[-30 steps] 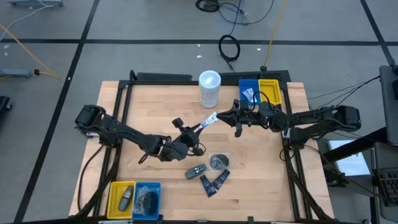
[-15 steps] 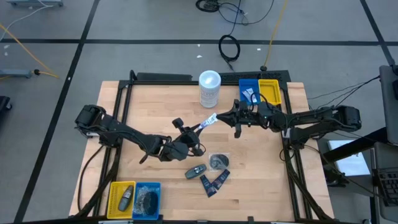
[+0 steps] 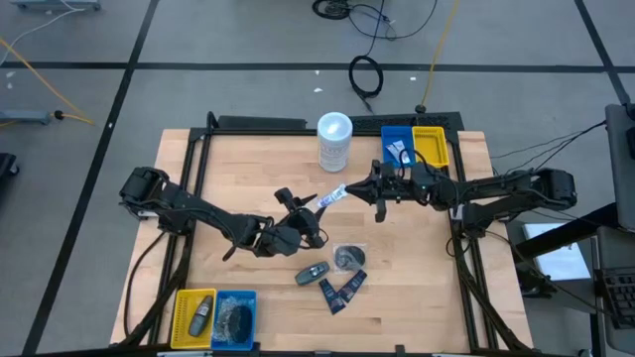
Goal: Pick & Place Travel size toiletries
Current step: Put the white toothpaste into the top blue bin
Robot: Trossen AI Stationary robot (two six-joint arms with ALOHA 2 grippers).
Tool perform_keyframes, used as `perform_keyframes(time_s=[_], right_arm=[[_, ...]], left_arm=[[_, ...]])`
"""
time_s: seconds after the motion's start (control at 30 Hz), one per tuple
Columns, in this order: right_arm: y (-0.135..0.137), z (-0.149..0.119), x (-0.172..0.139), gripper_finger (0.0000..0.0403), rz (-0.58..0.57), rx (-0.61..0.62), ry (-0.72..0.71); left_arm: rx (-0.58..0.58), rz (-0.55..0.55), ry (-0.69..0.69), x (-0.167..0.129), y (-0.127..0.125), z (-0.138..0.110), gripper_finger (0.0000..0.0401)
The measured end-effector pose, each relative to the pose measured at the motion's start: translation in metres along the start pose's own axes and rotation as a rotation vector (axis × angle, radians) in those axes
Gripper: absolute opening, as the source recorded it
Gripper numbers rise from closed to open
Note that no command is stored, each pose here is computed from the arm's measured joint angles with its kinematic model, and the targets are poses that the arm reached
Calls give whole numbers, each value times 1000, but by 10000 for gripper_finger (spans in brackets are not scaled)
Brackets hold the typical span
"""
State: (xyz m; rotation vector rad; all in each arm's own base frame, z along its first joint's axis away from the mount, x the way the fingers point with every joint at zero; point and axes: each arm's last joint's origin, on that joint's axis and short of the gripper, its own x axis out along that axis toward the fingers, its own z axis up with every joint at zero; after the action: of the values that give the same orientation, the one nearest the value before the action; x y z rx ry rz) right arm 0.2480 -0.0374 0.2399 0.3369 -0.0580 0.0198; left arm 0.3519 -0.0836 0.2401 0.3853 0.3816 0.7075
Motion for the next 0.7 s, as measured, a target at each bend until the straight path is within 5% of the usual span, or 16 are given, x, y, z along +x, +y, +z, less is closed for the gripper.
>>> perform_keyframes(time_s=[0.3, 0.7], right_arm=[[4, 11, -9, 0, -3, -27, -22], [1, 25, -50, 0, -400, -129, 52]], left_arm=[[4, 15, 1, -2, -1, 0, 235], [54, 76, -7, -19, -8, 1, 239]])
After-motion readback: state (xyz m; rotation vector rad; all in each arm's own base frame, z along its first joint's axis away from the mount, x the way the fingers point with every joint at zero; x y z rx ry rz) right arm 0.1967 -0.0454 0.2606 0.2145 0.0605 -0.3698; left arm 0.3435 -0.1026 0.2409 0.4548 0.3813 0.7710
